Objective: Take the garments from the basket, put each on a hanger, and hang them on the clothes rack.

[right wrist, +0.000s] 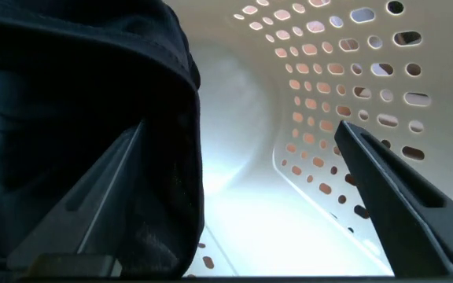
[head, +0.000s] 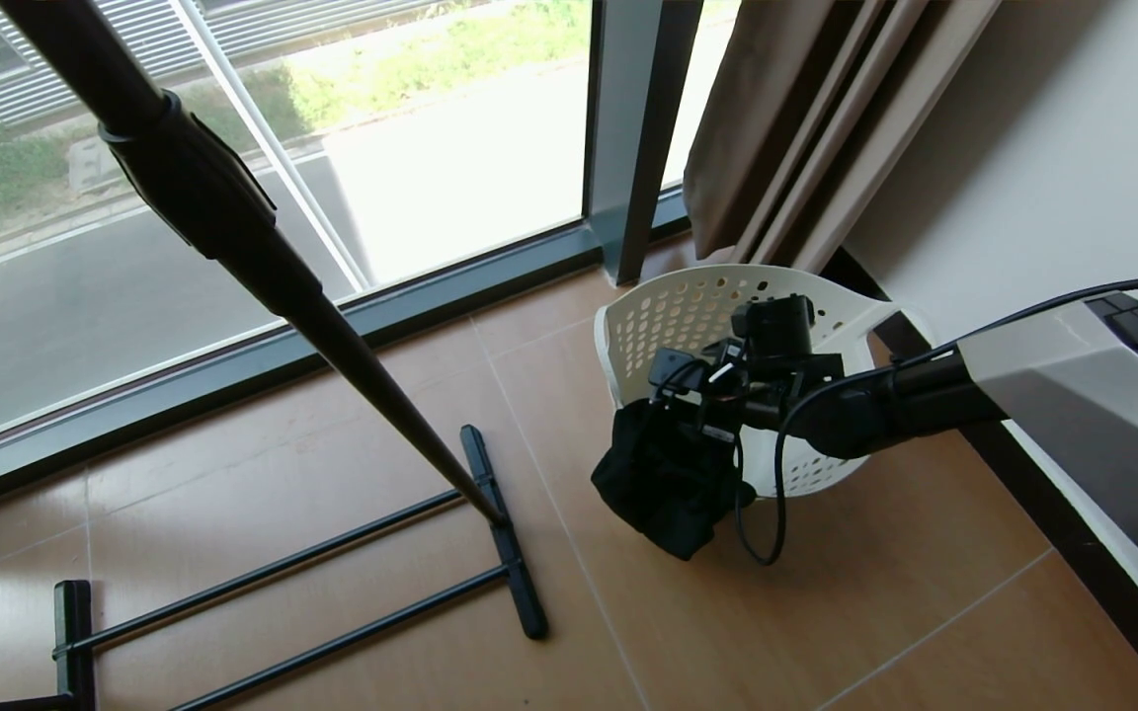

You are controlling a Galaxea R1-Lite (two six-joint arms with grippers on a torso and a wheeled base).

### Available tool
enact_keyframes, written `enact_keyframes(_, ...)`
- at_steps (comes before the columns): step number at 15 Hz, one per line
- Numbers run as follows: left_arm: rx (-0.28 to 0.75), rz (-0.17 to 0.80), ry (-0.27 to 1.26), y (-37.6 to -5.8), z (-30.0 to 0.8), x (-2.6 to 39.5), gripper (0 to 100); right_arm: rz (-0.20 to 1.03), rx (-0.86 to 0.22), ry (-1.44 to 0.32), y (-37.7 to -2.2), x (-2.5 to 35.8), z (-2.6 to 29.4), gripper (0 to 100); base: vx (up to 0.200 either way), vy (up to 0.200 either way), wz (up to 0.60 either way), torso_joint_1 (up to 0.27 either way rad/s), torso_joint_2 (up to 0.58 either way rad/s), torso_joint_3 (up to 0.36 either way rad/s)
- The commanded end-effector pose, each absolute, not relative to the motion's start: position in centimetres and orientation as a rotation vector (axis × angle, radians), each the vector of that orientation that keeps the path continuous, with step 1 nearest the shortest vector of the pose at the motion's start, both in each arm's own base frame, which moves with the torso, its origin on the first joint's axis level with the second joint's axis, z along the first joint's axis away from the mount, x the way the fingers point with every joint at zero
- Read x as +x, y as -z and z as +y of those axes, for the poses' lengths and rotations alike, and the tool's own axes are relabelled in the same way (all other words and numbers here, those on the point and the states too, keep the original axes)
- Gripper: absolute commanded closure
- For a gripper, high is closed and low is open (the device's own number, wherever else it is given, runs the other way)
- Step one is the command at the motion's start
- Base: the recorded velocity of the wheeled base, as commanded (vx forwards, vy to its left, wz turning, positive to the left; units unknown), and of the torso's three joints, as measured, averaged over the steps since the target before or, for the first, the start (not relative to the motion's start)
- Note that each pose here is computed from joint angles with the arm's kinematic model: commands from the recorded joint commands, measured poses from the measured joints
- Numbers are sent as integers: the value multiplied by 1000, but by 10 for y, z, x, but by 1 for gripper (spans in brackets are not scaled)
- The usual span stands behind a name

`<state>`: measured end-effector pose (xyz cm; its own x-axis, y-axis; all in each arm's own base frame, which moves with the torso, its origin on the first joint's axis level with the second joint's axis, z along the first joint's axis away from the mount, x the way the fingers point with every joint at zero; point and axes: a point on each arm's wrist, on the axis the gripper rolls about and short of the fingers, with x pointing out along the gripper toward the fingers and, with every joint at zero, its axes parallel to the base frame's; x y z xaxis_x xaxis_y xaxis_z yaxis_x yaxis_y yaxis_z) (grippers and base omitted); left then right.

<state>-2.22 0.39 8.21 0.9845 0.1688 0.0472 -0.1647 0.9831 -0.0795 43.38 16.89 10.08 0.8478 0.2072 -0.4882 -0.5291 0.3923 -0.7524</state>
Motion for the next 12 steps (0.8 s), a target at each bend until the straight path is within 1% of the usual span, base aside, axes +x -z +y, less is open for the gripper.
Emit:
enact_keyframes(1,-76,-55,-168,-82,4,-22,0,346,-1071,-472,-96,439,166,0,0,0,0,0,0,0)
enact_keyframes(7,-76,-55,-168,-82,4,-22,0,342,-1066,-462,-96,444,164,0,0,0,0,0,0,0)
enact_keyframes(8,-76,-55,-168,-82,4,-22,0,339,-1064,-460,-97,444,165,100,0,0,0,0,0,0)
enact_keyframes(12,-70,-55,-167,-82,4,-22,0,339,-1058,-458,-98,443,164,100,0,0,0,0,0,0)
